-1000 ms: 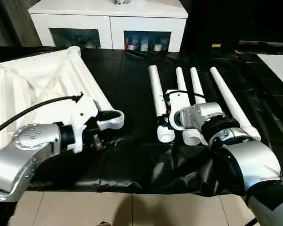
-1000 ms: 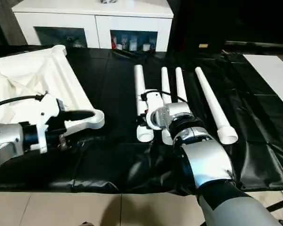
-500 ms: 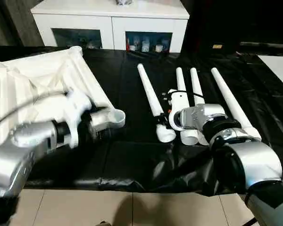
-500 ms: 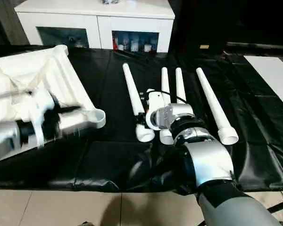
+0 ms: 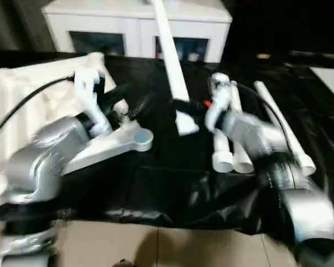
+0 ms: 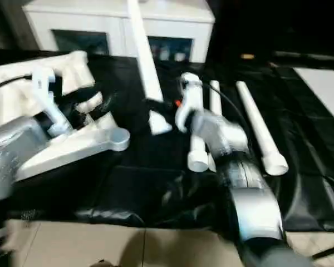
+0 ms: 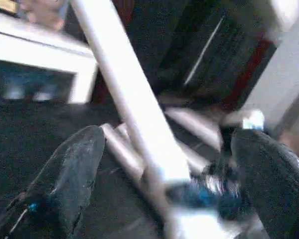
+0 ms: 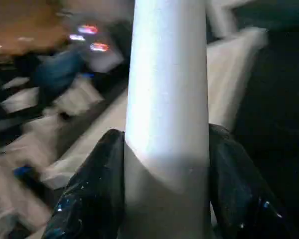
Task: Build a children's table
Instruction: Pick table leg
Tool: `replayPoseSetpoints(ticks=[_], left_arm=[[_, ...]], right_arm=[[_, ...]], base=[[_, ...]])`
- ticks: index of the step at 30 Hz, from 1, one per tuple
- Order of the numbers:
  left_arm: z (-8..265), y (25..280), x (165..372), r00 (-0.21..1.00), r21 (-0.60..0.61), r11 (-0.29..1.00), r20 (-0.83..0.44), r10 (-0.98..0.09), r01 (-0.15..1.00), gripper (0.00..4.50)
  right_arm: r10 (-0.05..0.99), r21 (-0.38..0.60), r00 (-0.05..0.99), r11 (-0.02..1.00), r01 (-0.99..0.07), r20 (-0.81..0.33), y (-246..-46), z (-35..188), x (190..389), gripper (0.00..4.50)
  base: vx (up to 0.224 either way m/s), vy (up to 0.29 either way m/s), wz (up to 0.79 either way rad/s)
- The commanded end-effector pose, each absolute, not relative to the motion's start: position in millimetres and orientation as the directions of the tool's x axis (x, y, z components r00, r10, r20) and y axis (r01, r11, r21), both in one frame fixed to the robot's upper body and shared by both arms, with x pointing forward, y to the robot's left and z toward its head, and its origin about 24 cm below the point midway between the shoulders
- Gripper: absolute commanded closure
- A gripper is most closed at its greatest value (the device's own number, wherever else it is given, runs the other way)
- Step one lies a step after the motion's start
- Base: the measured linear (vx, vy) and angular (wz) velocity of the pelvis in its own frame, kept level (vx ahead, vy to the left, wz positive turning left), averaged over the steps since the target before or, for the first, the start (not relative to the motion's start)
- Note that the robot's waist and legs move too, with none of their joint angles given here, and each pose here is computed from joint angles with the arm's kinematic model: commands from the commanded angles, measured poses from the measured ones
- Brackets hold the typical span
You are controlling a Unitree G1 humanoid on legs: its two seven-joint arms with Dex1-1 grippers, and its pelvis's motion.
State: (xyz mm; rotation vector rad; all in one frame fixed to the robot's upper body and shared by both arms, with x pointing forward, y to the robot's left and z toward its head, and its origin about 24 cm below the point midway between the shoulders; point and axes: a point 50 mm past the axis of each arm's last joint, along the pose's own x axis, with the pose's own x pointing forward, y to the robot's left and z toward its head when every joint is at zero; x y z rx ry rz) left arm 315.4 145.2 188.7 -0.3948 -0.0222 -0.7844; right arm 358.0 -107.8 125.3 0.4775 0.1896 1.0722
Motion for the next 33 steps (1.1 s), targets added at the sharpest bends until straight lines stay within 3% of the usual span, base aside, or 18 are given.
replayPoseSetpoints(ticks=[1, 5, 12, 17, 18, 22, 33], left_arm=[[199.4, 142.4, 320.9, 0.694, -0.397, 0.589, 0.206, -0.69, 0.704, 0.0], [215.1, 134.3, 330.1, 0.661, -0.498, 0.486, 0.267, -0.702, 0.718, 0.0], [231.6, 118.2, 321.8, 0.532, -0.514, 0.321, 0.34, -0.775, 0.796, 0.0], [226.9, 118.8, 323.9, 0.561, -0.52, 0.365, 0.289, -0.775, 0.772, 0.0], [226.9, 118.9, 324.0, 0.562, -0.52, 0.366, 0.288, -0.775, 0.772, 0.27], [222.4, 120.5, 323.7, 0.588, -0.546, 0.388, 0.252, -0.769, 0.742, 0.4], [219.9, 121.1, 315.8, 0.549, -0.575, 0.328, 0.262, -0.794, 0.749, 1.35]], right_arm=[[0.903, 0.394, 0.399, 0.311, -0.865, 0.162, -110.0, 148.0, 349.7, 2.59], [0.922, 0.347, 0.323, 0.238, -0.907, 0.211, -112.5, 155.0, 329.3, 2.59], [0.941, 0.323, 0.276, 0.204, -0.924, 0.197, -111.7, 156.0, 313.0, 2.59], [0.94, 0.309, 0.287, 0.222, -0.925, 0.183, -107.5, 158.1, 312.1, 2.59], [0.94, 0.309, 0.287, 0.223, -0.925, 0.183, -107.4, 158.1, 312.1, 2.59], [0.941, 0.276, 0.307, 0.26, -0.925, 0.145, -99.9, 157.4, 311.8, 2.59], [0.946, 0.257, 0.313, 0.281, -0.925, 0.091, -92.8, 152.9, 311.1, 2.59]], base=[[0.0, 0.0, 0.0], [0.0, 0.0, 0.0], [0.0, 0.0, 0.0], [0.0, 0.0, 0.0], [0.0, 0.0, 0.0], [0.0, 0.0, 0.0], [0.0, 0.0, 0.0]])
